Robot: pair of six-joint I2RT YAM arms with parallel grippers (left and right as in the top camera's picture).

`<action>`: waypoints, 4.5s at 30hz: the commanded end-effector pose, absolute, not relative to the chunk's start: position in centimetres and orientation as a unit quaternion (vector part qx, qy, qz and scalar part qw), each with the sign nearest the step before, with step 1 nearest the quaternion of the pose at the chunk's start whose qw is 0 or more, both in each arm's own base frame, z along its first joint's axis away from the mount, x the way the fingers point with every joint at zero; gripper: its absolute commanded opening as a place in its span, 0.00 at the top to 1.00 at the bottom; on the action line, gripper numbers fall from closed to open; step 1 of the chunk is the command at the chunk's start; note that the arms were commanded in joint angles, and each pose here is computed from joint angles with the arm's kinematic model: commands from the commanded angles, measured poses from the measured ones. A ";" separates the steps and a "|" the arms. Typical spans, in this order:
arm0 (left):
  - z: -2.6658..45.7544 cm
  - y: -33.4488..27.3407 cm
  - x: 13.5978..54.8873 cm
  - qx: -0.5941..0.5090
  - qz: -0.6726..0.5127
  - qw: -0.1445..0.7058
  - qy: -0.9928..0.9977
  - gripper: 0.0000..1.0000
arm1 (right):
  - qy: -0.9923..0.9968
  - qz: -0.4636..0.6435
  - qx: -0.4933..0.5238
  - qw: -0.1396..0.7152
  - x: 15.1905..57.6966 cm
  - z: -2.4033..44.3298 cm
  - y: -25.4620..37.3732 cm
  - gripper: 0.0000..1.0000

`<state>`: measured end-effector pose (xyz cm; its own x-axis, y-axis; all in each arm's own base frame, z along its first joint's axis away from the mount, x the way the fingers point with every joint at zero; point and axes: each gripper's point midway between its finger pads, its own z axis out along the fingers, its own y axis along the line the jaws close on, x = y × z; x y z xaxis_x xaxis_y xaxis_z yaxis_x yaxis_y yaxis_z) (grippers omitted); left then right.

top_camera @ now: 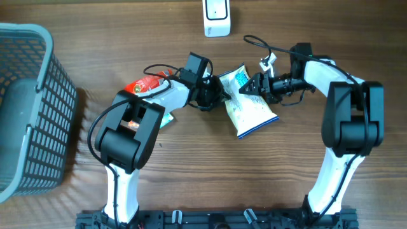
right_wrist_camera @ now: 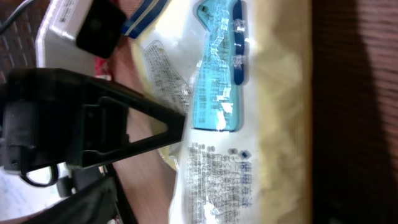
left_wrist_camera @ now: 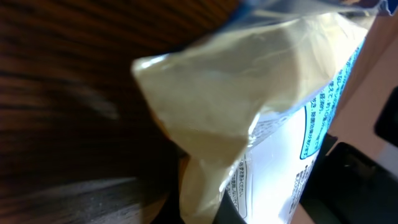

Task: Scan the item barcode
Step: 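Lift the flipped yellow bag with the right gripper to the scanner, then carry the yellow bag right and drop it at the table edge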

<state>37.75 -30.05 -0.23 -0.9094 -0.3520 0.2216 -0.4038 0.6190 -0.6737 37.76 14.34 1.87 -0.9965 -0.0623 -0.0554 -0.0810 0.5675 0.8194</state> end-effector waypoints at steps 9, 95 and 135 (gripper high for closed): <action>-7.4 -26.8 36.3 0.262 0.298 0.057 -0.916 0.71 | 0.915 0.390 0.020 -0.098 33.8 -5.1 13.3 0.96; 15.1 -17.2 40.5 0.193 0.356 -0.151 -0.902 0.00 | 0.813 -0.465 0.278 0.213 49.6 7.6 -27.0 0.95; 4.3 -4.5 42.5 0.398 0.178 -0.121 -0.892 0.00 | 0.943 0.320 0.031 0.081 38.5 9.5 18.2 0.01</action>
